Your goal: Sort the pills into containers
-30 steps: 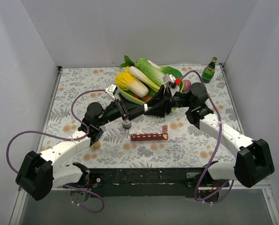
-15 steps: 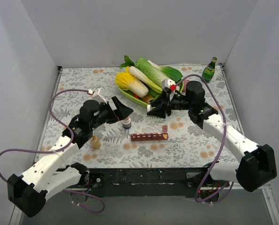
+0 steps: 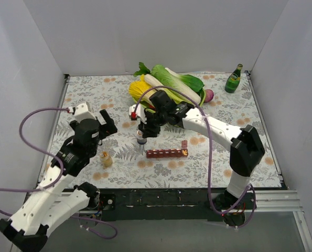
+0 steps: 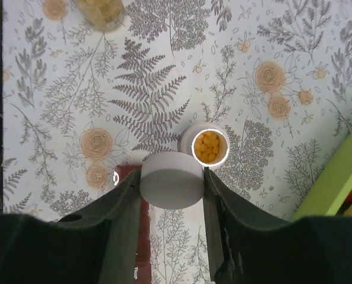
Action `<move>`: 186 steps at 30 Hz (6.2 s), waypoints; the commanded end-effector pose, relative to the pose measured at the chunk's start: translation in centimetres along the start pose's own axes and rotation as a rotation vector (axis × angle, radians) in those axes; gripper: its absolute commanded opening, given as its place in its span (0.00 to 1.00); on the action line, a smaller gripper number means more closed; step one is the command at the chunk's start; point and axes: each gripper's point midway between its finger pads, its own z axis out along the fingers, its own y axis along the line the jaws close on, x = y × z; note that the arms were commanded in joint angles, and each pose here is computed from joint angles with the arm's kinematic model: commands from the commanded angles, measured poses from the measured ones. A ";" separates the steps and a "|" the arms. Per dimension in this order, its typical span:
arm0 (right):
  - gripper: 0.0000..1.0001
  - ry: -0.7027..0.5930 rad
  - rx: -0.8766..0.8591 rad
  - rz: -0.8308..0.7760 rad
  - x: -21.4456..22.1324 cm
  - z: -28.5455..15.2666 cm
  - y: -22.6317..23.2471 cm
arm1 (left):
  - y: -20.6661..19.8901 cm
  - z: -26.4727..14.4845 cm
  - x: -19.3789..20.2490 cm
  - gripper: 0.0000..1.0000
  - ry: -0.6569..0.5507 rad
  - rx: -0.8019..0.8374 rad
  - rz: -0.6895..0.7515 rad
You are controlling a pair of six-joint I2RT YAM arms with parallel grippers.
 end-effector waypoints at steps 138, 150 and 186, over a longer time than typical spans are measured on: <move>0.29 -0.054 -0.382 -0.073 0.2 -8.2 10.5 | -17.7 -8.1 17.5 0.25 0.338 1.395 0.554; 0.30 -0.042 -0.348 -0.067 -0.1 -8.0 9.7 | -17.8 -8.3 17.6 0.25 0.343 1.405 0.541; 0.63 -0.046 -0.405 0.023 0.3 -7.2 11.0 | -18.4 -7.9 16.3 0.25 0.284 1.386 0.556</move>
